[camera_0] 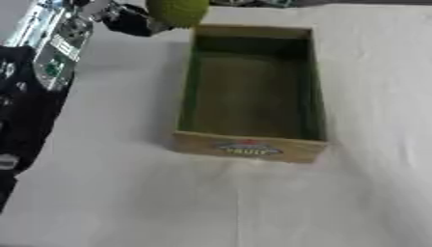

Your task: Pick up objects on the table and place them in the box.

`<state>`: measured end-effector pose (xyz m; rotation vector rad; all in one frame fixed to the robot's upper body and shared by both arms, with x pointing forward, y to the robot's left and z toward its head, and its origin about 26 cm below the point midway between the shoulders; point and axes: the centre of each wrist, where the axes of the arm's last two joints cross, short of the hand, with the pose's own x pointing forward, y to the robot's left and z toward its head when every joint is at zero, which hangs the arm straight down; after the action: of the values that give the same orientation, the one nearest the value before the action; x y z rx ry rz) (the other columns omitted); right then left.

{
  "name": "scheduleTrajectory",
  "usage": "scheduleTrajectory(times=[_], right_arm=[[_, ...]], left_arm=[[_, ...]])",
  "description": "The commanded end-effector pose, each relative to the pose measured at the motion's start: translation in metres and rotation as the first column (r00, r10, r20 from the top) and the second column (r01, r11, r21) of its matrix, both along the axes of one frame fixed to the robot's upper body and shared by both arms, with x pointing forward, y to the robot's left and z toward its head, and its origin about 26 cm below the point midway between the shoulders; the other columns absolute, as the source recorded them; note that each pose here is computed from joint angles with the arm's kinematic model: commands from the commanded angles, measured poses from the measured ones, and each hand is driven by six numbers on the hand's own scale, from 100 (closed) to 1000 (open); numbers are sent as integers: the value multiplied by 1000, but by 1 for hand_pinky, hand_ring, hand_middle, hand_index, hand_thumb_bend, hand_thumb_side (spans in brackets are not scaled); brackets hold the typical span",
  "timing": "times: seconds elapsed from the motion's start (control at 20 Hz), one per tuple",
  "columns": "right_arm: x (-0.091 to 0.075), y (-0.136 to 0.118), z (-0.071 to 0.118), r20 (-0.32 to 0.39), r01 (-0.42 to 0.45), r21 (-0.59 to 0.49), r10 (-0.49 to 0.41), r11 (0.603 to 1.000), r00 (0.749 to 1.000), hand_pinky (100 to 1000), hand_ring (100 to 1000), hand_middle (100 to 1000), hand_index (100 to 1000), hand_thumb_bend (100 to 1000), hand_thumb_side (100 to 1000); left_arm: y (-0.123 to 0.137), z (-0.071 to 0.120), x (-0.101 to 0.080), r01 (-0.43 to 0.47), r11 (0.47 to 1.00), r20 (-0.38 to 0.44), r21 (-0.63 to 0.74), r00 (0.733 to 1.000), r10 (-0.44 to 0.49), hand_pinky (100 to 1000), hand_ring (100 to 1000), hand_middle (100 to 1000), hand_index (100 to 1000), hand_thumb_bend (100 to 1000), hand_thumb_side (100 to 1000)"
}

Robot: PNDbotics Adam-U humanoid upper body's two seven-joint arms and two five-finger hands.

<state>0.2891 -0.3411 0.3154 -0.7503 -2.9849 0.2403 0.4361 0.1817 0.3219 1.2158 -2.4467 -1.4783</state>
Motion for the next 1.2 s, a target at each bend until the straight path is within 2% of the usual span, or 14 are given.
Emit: scheduleTrajectory(times=[0.05,0.8,1.2], right_arm=[[-8,-3,14,49,21,-34,-20,999,999,843,775,635,829,100,362],[-9,-4,16,67,33,-5,-32,999,997,841,773,637,828,100,331],[-8,-1,17,65,9,13,-9,1000,998,845,775,635,829,100,366]], left_arm=[[-14,11,-7,23,999,47,25,999,-24,246,393,482,576,580,100],[-56,-22,-3,-27,999,-36,46,999,29,239,401,488,592,484,100],[-67,-48,5,-55,994,-112,91,992,65,235,403,490,594,424,100]])
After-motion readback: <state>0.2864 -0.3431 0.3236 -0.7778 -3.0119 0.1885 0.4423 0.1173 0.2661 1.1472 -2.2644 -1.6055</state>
